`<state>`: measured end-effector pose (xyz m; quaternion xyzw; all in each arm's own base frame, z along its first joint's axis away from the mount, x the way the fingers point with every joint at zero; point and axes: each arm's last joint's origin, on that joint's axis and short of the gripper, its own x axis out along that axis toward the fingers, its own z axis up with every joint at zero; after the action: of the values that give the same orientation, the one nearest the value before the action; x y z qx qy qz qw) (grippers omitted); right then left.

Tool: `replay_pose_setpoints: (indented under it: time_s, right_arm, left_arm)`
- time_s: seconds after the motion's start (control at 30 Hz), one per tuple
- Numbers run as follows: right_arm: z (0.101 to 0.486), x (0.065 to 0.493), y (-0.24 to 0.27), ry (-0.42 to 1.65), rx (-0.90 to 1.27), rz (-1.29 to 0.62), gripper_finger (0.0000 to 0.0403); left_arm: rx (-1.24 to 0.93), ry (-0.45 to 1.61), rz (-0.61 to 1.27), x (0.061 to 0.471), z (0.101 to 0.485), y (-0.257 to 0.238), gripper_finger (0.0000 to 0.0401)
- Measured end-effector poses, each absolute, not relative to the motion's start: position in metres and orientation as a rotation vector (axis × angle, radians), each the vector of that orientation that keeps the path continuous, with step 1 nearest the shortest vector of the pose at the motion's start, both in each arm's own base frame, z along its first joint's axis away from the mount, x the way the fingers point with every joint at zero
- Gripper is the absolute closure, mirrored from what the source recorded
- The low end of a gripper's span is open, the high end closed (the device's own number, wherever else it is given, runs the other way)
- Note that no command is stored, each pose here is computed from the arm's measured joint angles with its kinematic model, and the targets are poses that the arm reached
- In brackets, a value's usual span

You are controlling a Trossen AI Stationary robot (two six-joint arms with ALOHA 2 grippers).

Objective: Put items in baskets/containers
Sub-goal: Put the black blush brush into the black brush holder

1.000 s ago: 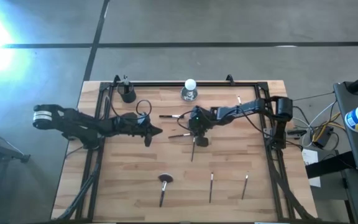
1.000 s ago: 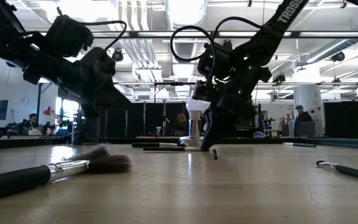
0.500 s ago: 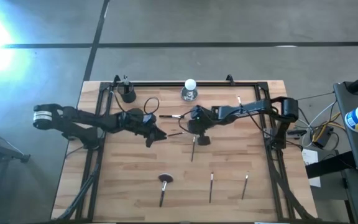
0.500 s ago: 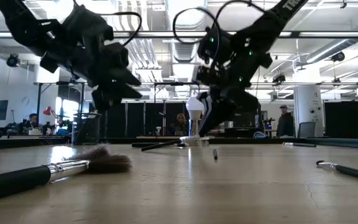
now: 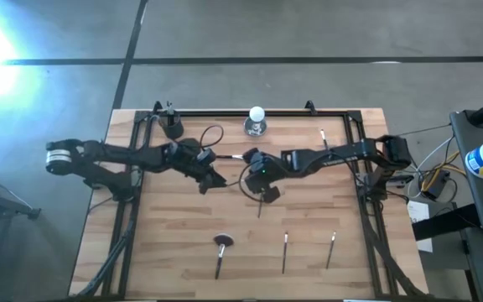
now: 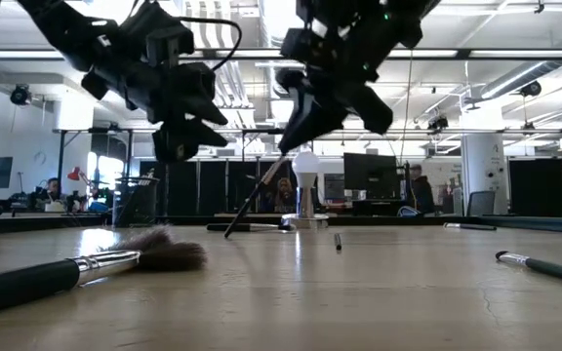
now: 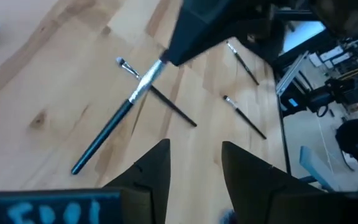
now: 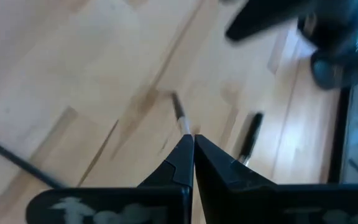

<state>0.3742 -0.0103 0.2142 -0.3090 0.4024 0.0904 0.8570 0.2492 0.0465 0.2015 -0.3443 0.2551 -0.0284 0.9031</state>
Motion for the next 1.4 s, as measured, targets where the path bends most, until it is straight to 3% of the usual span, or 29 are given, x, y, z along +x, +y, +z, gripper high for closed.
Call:
replay_pose_setpoints:
  time_s: [0.3, 0.7, 0.97, 1.4]
  right_arm:
    - [0.231, 0.382, -0.003, 0.791, -0.660, 0.187, 0.0394]
    - [0.240, 0.386, -0.003, 0.766, -0.623, 0.172, 0.0394]
    - [0.214, 0.370, -0.016, 0.935, -0.205, 0.104, 0.0392]
    - [0.158, 0.342, -0.046, 1.010, 0.115, -0.063, 0.0289]
  left_arm:
    - [-0.560, 0.497, -0.073, 0.254, 0.208, 0.047, 0.0266]
    - [-0.266, 0.483, -0.040, 0.274, 0.185, 0.047, 0.0266]
    - [-0.301, 0.574, -0.051, 0.275, 0.170, 0.046, 0.0266]
    - [-0.294, 0.559, -0.055, 0.274, 0.173, 0.046, 0.0266]
